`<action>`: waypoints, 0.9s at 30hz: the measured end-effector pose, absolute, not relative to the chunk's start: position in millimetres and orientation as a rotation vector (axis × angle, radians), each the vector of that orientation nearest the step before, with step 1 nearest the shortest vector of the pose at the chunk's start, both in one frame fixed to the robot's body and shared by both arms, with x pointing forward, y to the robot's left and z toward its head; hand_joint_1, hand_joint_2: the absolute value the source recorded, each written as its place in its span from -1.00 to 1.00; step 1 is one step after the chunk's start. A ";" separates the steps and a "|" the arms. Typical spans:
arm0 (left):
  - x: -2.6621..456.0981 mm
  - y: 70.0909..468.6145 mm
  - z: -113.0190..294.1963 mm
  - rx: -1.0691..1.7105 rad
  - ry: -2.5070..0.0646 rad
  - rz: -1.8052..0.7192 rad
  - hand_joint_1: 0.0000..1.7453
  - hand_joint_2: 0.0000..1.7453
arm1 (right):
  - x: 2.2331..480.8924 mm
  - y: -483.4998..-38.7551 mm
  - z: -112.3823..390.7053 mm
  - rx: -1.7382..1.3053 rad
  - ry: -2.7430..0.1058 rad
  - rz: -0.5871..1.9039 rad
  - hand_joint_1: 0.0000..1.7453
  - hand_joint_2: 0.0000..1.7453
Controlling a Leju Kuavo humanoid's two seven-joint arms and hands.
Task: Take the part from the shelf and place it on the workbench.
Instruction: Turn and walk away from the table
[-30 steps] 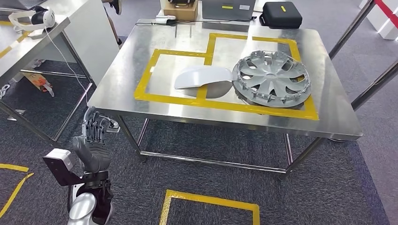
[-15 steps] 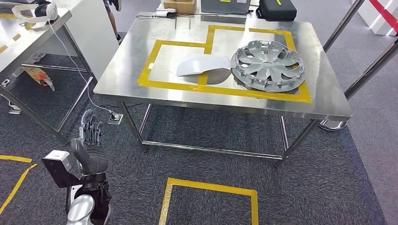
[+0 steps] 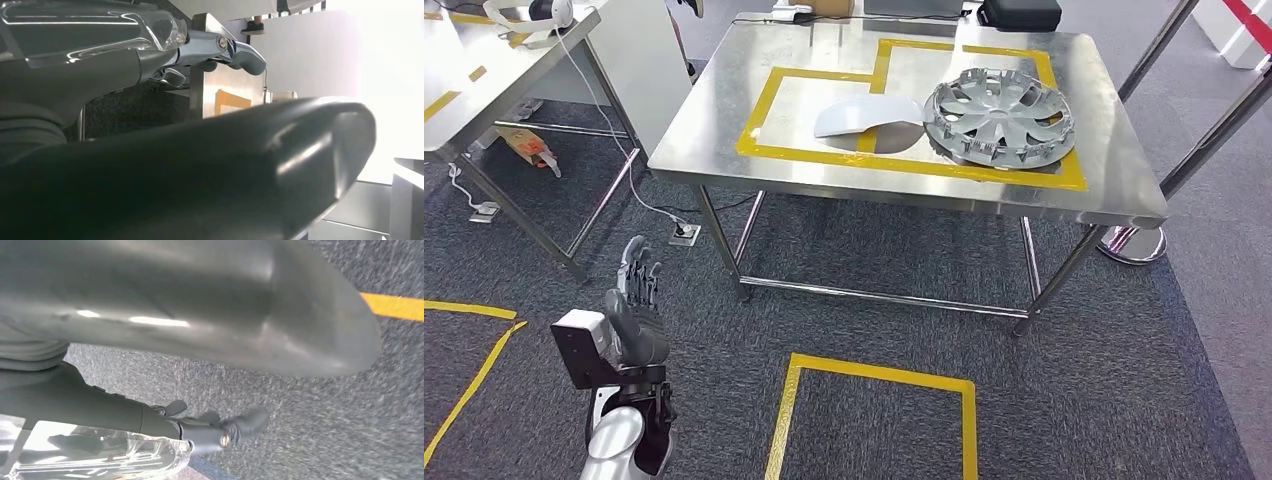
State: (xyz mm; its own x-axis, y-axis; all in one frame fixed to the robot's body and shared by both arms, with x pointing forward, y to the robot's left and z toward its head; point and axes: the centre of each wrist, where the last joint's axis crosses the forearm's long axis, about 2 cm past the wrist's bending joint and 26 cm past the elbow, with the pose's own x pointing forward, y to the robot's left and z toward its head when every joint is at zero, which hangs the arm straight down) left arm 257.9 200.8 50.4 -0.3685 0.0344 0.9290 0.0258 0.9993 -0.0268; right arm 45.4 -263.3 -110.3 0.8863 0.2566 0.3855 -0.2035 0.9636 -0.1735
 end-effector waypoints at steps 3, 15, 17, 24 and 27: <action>257.3 204.1 41.3 -0.015 -1.910 0.004 -1.00 -1.00 | 46.5 -261.6 -110.1 -0.127 -0.421 0.242 -1.00 -1.00; 233.3 229.3 -28.9 0.248 -1.543 -0.012 -1.00 -1.00 | 46.7 -257.7 -109.8 -0.122 -0.417 0.236 -1.00 -1.00; 218.2 234.8 -43.6 0.279 -1.449 -0.013 -1.00 -1.00 | 44.4 -256.4 -110.0 -0.119 -0.411 0.238 -1.00 -1.00; 165.7 249.5 -76.4 0.361 -1.122 0.035 -1.00 -1.00 | 42.3 -255.8 -110.2 -0.117 -0.401 0.241 -1.00 -1.00; 147.7 253.2 -83.9 0.380 -0.993 0.030 -1.00 -1.00 | 43.9 -256.3 -110.0 -0.117 -0.403 0.238 -1.00 -1.00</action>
